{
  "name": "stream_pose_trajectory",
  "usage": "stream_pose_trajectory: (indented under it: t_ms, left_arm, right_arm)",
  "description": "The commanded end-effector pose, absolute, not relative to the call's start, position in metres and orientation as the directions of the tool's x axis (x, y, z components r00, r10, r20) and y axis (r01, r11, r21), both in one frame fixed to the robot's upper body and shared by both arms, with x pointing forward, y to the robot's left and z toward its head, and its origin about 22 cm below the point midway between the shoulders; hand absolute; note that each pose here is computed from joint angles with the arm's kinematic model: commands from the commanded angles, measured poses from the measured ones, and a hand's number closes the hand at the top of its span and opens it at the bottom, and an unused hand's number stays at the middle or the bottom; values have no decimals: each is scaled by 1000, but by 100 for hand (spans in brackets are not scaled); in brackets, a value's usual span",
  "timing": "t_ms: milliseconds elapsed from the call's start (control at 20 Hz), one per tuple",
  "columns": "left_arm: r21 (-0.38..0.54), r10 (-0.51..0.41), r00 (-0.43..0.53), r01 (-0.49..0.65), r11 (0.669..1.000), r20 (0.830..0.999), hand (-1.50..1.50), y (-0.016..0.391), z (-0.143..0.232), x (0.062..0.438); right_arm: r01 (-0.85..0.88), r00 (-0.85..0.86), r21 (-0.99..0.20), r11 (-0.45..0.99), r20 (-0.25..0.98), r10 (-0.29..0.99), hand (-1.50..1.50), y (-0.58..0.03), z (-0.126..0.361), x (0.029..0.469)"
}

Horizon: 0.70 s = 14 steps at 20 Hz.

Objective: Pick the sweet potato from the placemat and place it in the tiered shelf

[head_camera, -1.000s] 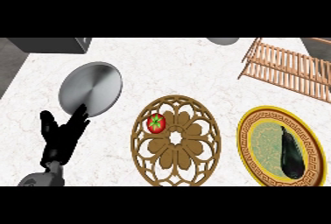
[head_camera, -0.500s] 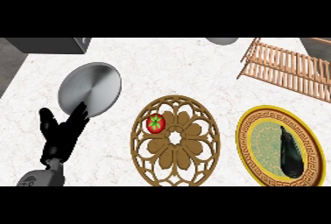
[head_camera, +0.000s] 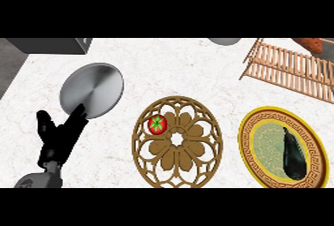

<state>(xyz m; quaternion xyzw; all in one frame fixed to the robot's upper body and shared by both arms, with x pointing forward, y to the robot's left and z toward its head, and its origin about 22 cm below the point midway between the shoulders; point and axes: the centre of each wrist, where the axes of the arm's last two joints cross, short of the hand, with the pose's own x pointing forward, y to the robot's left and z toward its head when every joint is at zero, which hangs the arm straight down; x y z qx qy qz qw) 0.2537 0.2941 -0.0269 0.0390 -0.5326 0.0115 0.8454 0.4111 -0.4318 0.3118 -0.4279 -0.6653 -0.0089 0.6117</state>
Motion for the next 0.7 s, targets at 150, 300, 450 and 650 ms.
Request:
stream_pose_trajectory:
  t_ms: [150,300,450,650]
  left_arm:
    - [60,-25,438,-67,996,899,0,286,-24,253]
    - [45,-8,446,-73,996,895,0,284,-33,258]
    - [48,-18,432,-57,997,902,0,299,-14,250]
    - [50,-18,450,-61,997,893,0,296,-11,253]
  right_arm:
    - [643,-24,-259,720,934,357,-150,-436,310,410]
    - [730,-77,-168,663,943,324,-150,-458,326,393]
    - [791,-32,-178,585,944,330,-150,-475,350,374]
    - [875,-16,-139,463,949,315,-150,-516,352,340]
